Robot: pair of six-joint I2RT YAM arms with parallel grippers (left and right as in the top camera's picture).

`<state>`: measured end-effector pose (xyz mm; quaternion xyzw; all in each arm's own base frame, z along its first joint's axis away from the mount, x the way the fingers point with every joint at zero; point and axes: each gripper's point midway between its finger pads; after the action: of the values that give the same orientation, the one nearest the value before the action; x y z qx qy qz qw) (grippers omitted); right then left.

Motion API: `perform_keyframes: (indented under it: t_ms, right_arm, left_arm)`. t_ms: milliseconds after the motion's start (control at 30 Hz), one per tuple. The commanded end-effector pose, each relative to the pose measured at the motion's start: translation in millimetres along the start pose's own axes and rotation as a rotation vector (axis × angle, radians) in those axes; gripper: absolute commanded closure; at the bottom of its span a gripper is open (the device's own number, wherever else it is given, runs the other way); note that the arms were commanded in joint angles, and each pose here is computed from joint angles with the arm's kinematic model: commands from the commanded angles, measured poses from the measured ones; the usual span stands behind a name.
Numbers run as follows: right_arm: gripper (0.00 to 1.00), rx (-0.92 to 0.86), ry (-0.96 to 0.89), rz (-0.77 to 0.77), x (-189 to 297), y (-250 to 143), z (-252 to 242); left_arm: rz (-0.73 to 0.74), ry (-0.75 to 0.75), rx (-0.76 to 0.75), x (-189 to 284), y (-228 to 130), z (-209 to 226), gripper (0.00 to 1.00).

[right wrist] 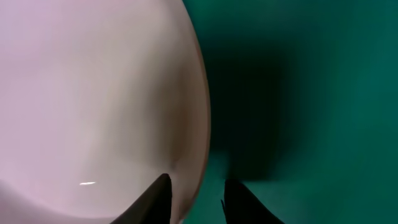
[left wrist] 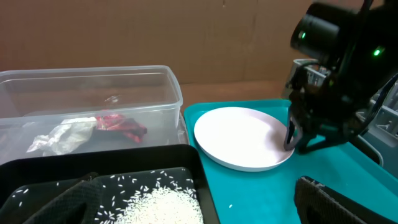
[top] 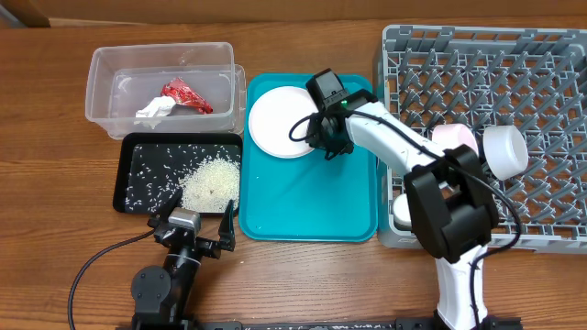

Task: Sort waste into correct bins and load items into the dishwasher
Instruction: 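Grasp the white plate rim on the teal tray with the right gripper, then lift the white plate and stand it upright in the rack's back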

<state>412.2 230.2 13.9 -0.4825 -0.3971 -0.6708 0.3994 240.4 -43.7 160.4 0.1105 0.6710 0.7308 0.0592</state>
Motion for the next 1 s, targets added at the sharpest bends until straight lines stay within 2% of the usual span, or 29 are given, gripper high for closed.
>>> perform_keyframes:
  t_ms: [0, 67, 100, 200, 300, 400, 600, 800, 967]
  right_arm:
    - [0.77, -0.010, -0.026, 0.008, -9.0, -1.4, -6.7]
    - [0.94, -0.004, -0.035, 0.016, -7.8, -2.9, -8.4]
    - [0.96, -0.007, -0.041, 0.020, -6.1, -2.8, -10.4]
    - [0.96, -0.026, -0.054, 0.022, 8.7, 2.9, -17.0]
    - [0.96, -0.041, -0.070, -0.045, 38.8, 18.5, -24.6]
    - [0.96, 0.004, -0.065, -0.165, 85.7, 37.9, -27.0]
    - [0.96, 0.101, -0.081, -0.484, 213.3, 65.8, -43.9]
    - [0.96, 0.122, -0.316, -0.810, 322.3, 81.4, -100.8]
    - [0.96, 0.145, -0.615, -0.881, 351.5, 88.4, -148.5]
  left_arm:
    - [-0.008, -0.005, -0.016, 0.2, -0.1, -0.5, 0.00]
    - [-0.008, -0.005, -0.016, 0.2, -0.1, -0.5, 0.00]
    - [-0.008, -0.005, -0.016, 0.2, -0.1, -0.5, 0.00]
    - [-0.008, -0.005, -0.016, 0.2, -0.1, -0.5, 0.00]
    - [-0.008, -0.005, -0.016, 0.2, -0.1, -0.5, 0.00]
    - [-0.008, -0.005, -0.016, 0.2, -0.1, -0.5, 0.00]
    - [-0.008, -0.004, -0.016, 0.2, -0.1, -0.4, 0.00]
    - [-0.008, -0.005, -0.016, 0.2, -0.1, -0.5, 0.00]
    - [-0.008, -0.005, -0.016, 0.2, -0.1, -0.5, 0.00]
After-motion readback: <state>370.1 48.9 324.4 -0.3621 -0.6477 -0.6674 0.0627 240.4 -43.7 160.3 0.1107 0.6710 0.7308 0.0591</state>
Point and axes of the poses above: each gripper's point midway between its finger pads, its own x axis back along the fingers, its own z axis along the line the jaws close on, y = z × x, and after that the axes turned 8 degrees about -x, right-handed
